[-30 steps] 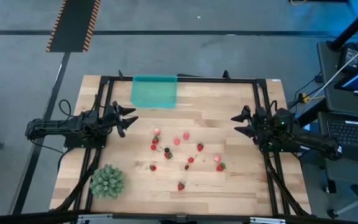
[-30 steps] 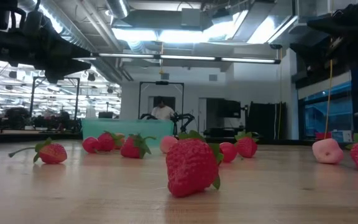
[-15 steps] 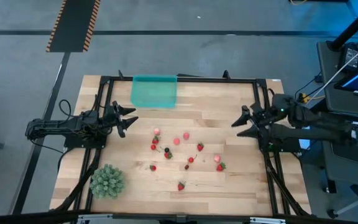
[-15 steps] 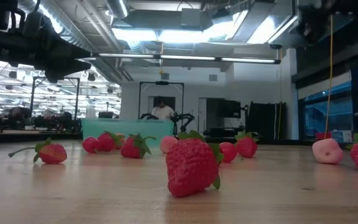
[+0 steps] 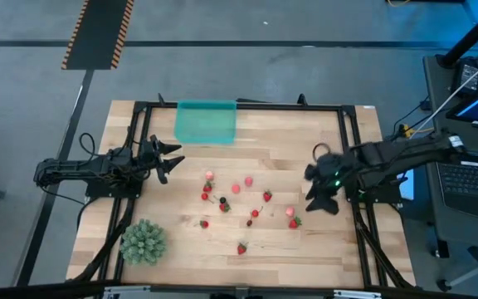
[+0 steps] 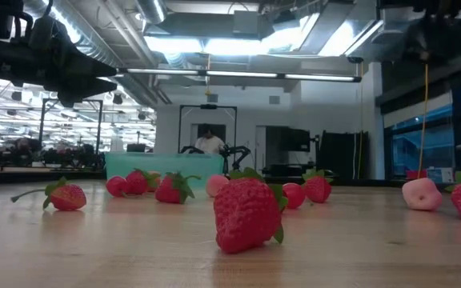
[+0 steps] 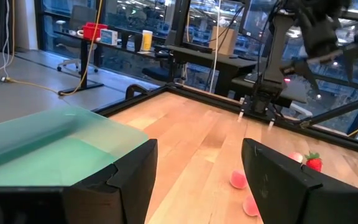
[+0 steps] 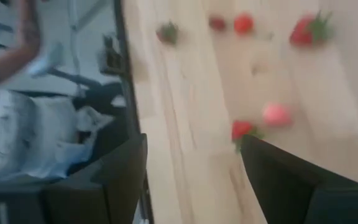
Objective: Pick and placing Produce into tupperware
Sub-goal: Put the red strawberry into the blue bin
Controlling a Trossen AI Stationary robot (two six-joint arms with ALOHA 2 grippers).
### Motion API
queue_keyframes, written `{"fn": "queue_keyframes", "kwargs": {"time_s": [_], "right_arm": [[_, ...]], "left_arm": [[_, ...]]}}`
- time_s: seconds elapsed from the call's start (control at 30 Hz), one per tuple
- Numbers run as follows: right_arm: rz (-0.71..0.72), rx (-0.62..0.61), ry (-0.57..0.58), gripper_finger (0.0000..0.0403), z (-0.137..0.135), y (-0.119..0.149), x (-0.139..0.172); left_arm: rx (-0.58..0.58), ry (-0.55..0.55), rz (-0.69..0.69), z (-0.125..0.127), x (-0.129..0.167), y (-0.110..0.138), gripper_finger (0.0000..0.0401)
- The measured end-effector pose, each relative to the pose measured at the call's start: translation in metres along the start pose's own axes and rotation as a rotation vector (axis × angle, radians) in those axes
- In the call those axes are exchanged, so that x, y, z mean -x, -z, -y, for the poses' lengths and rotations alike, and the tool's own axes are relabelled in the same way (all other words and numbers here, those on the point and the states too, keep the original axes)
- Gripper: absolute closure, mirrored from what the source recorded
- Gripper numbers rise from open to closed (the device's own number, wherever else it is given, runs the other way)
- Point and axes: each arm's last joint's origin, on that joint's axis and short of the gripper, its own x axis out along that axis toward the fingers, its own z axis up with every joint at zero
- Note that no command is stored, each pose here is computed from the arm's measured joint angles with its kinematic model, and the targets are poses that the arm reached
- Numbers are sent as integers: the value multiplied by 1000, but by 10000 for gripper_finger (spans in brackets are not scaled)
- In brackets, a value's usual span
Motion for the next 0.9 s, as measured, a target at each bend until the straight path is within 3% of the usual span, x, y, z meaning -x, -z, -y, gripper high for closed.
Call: {"fn": "queue_keyframes", "kwargs": {"time_s": [0.2, 0.4, 0.6, 0.9], "right_arm": [[-126, -28, 124, 141, -11, 12, -43], [-267, 92, 192, 141, -15, 23, -85], [-294, 159, 245, 142, -10, 22, -120], [-310, 220, 358, 177, -1, 25, -126]], "left_arm": [[4, 0, 0, 0, 0, 0, 175], [4, 1, -1, 0, 0, 0, 175], [4, 3, -1, 0, 0, 0, 175], [5, 3, -1, 0, 0, 0, 175]]}}
